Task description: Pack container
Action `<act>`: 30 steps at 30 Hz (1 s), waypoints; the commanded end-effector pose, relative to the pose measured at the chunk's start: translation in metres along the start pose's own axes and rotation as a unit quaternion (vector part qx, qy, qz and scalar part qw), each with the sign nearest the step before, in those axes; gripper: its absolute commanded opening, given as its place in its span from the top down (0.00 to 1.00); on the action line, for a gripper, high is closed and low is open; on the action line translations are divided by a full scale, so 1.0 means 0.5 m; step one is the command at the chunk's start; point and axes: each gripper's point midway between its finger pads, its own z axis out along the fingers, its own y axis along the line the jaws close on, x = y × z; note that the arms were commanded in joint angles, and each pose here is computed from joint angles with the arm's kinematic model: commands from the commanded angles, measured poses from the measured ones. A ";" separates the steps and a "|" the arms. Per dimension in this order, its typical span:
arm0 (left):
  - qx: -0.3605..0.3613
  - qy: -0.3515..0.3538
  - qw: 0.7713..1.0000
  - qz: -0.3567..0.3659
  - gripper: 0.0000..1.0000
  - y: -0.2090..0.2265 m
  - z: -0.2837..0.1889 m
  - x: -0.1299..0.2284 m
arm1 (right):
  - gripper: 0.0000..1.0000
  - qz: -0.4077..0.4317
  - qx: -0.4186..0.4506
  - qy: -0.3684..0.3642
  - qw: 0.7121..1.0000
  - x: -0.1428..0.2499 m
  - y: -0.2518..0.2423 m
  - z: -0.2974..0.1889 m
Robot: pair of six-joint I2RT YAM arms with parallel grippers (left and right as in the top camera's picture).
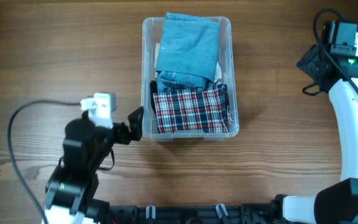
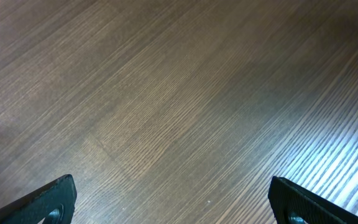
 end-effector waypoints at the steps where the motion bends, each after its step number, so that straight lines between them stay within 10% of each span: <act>1: 0.015 -0.063 0.998 0.000 0.00 0.013 -0.024 0.003 | 0.00 0.001 0.011 0.003 1.000 0.004 -0.008 0.011; 30: 0.031 -0.306 0.950 0.044 0.00 0.029 -0.114 -0.041 | 0.00 0.001 0.011 0.003 1.000 0.005 -0.008 0.011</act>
